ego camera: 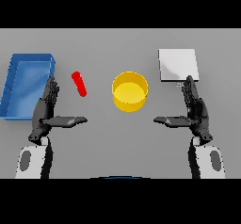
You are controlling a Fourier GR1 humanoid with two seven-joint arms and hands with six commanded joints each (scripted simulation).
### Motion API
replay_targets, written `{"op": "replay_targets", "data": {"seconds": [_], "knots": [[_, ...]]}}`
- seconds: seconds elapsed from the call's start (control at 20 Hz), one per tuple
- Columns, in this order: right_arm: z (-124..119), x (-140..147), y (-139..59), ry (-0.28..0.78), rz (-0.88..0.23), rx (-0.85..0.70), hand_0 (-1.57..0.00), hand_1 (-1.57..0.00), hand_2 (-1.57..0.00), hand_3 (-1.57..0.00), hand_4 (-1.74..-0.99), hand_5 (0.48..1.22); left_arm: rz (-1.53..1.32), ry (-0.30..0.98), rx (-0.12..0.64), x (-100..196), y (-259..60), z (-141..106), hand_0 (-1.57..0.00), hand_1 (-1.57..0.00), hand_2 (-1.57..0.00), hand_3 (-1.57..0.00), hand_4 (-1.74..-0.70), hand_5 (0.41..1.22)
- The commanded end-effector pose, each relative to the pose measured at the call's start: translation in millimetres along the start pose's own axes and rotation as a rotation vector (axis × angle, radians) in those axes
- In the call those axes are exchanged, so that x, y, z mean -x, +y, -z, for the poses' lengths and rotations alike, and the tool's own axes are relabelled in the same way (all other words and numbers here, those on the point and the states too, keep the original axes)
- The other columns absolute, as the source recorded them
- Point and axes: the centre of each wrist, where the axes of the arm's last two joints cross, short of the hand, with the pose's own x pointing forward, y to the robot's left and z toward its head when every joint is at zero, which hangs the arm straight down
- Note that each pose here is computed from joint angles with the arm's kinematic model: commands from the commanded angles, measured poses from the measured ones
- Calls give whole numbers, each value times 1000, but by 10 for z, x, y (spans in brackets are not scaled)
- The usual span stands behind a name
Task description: Pick up the red beaker and tilt it to pour out 1 green nut into yellow bowl. Pick up the yellow bowl and place it on the metallic measuring scale.
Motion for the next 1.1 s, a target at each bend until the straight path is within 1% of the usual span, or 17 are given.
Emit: {"op": "replay_targets", "data": {"seconds": [0.0,0.2,0.25,0.3,0.35,0.45,0.5,0.55,0.6,0.7,0.8,0.9,0.95,1.05], "knots": [[1,0,-3,0,0,1,1,1,1,1,-1128,660,0,0,-2,0,7,-1,1,1,1,1,-1093,623],[3,-1,-20,0,-1,1,1,1,1,1,-1128,660,1,-1,-3,0,58,-13,1,1,1,1,-1093,623],[-1,2,1,-1,0,-3,1,1,1,1,-1128,660,0,-1,-5,36,75,-48,1,1,1,1,-1093,623],[-74,-59,25,-101,-130,-21,1,1,1,1,-1128,660,69,-38,14,8,68,-153,1,1,1,1,-1093,623],[-155,-28,68,-147,-217,-40,1,1,1,1,-1128,663,115,-64,23,-18,66,-231,1,1,1,1,-1094,620],[-233,-44,110,-165,-291,-58,1,1,1,1,-1126,666,159,-67,31,-101,33,-285,1,1,1,1,-1093,615],[-232,-58,127,-157,-297,-56,1,1,1,1,-1126,668,167,-52,29,-114,35,-287,1,1,1,1,-1096,615],[-261,-69,98,-161,-307,-46,1,1,1,1,-1118,663,171,-49,34,-122,28,-333,1,1,1,1,-1098,616],[-285,-51,103,-157,-314,-47,1,1,1,1,-1112,659,184,-29,33,-121,3,-312,1,1,1,1,-1096,616],[-252,-74,95,-155,-298,-55,1,1,1,1,-1121,658,202,11,37,-68,1,-267,1,1,1,1,-1090,612],[-280,-66,97,-146,-296,-47,1,1,1,1,-1127,652,221,-12,46,-51,-38,-164,1,1,1,1,-1095,617],[-278,-125,102,-160,-289,-45,1,1,1,1,-1143,650,219,-26,68,-6,-129,-72,1,1,1,1,-1116,627],[-279,-119,125,-158,-267,-52,1,1,1,1,-1160,651,222,-30,67,13,-144,8,1,1,1,1,-1130,633],[-271,-124,99,-150,-256,-56,1,1,1,1,-1182,655,226,-33,55,64,-156,151,1,1,1,1,-1147,636]]}}
